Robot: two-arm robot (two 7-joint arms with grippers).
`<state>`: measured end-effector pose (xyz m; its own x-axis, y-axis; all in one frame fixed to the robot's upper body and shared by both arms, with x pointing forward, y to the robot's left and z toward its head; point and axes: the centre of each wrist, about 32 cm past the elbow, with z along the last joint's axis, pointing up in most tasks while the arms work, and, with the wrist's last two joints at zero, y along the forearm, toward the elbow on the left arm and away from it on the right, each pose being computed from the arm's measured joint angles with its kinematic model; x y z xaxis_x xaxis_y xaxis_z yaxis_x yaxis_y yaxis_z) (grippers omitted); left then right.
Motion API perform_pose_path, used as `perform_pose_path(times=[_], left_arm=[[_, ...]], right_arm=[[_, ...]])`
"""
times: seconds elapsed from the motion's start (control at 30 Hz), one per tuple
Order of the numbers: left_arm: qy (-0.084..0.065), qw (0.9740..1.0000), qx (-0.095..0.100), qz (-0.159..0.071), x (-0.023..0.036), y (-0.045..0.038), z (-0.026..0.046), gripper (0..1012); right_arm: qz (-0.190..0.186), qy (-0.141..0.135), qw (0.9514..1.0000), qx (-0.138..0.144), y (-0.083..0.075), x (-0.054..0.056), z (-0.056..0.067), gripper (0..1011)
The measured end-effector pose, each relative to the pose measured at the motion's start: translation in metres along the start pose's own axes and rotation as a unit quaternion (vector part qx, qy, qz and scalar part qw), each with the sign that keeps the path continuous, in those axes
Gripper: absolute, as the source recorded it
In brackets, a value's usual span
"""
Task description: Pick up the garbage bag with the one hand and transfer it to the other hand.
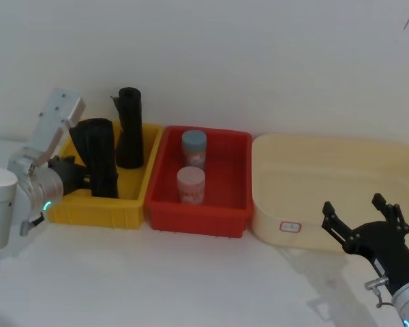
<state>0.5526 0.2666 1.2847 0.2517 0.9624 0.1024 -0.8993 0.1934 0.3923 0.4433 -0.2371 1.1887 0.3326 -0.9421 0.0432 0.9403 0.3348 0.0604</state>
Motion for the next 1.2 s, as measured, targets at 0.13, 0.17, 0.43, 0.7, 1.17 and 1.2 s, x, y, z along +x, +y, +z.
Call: perform_pose_path(times=[0.13, 0.17, 0.43, 0.7, 1.17, 1.2], left_arm=[[0.011, 0.9999, 0.004, 0.000, 0.0009, -0.0061, 0.0008, 1000], [0.013, 0.9999, 0.004, -0.001, 0.0010, -0.0070, 0.0007, 1001], [0.034, 0.9994, 0.000, -0.009, 0.0019, -0.0154, 0.0009, 1000], [0.045, 0.9988, -0.009, -0.016, 0.0019, -0.0212, 0.0014, 1001], [0.054, 0.9982, -0.015, -0.021, 0.0019, -0.0258, 0.0017, 755], [0.054, 0.9982, -0.015, -0.021, 0.0018, -0.0259, 0.0017, 755]], right_arm=[[0.000, 0.000, 1.0000, 0.000, 0.000, 0.000, 0.000, 1001], [0.000, 0.000, 1.0000, 0.000, 0.000, 0.000, 0.000, 1001], [0.000, 0.000, 1.0000, 0.000, 0.000, 0.000, 0.000, 1001], [0.000, 0.000, 1.0000, 0.000, 0.000, 0.000, 0.000, 1002], [0.000, 0.000, 1.0000, 0.000, 0.000, 0.000, 0.000, 1001], [0.000, 0.000, 1.0000, 0.000, 0.000, 0.000, 0.000, 1001]])
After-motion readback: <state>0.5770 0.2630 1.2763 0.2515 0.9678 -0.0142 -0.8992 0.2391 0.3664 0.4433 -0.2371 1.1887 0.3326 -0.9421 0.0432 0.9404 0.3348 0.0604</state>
